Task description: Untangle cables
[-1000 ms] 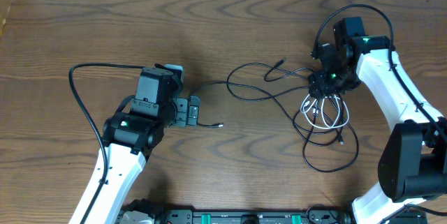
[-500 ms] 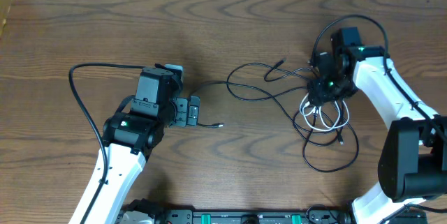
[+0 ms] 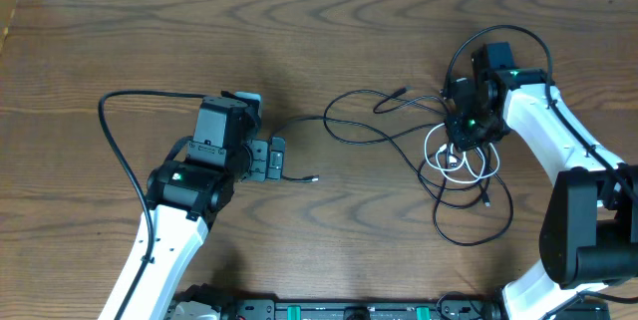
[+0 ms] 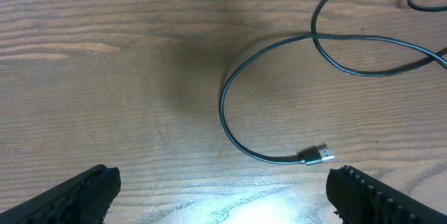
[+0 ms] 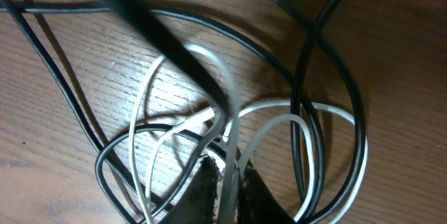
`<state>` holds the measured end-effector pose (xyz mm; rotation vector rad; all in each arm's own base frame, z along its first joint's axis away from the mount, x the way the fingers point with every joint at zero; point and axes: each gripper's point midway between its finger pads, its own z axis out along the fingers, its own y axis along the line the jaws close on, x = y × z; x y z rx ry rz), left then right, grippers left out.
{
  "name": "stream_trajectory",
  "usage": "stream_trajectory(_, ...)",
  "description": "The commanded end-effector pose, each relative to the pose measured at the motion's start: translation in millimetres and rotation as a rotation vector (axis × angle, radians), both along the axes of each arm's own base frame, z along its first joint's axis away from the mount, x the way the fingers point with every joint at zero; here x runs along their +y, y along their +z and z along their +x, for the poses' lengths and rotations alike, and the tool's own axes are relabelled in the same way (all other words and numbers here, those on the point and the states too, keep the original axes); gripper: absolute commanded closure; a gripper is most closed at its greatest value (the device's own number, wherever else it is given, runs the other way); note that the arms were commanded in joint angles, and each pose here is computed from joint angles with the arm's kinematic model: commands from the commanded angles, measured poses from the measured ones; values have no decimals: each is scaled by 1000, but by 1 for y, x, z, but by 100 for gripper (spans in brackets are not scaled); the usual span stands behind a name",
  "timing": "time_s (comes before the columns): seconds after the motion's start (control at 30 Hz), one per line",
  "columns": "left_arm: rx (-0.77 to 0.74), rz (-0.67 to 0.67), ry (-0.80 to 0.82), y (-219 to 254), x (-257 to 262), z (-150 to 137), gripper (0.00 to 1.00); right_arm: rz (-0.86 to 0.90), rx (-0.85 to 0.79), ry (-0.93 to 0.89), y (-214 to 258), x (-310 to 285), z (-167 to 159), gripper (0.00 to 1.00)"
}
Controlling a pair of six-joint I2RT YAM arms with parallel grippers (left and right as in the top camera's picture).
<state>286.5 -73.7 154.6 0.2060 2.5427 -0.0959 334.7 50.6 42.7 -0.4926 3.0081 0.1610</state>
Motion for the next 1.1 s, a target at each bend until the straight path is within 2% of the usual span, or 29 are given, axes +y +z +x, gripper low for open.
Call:
stream_trajectory(0.0, -1, 7, 26, 0, 4, 2, 0, 1, -1, -15, 1, -3, 2, 94)
stream_trajectory(0.27, -1, 7, 26, 0, 4, 2, 1, 40, -106, -11, 37, 3, 13, 95)
stream_trajectory(0.43, -1, 6, 26, 0, 4, 2, 1, 49, -254, -8, 85, 2, 17, 93)
stream_trajectory(0.6, -1, 7, 26, 0, 4, 2, 1, -34, -366, -32, 118, -14, 17, 92)
stream_trajectory(0.83, -1, 7, 26, 0, 4, 2, 1, -38, -405, -36, 130, -15, 15, 92)
stream_trajectory(0.9, -1, 7, 26, 0, 4, 2, 0, 12, -397, 7, 129, -5, 14, 93)
stream_trajectory(0.97, -1, 7, 26, 0, 4, 2, 1, 98, -390, 132, 127, 15, 11, 88)
stream_trajectory(1.07, -1, 7, 26, 0, 4, 2, 1, 170, -372, 244, 119, 31, 8, 63)
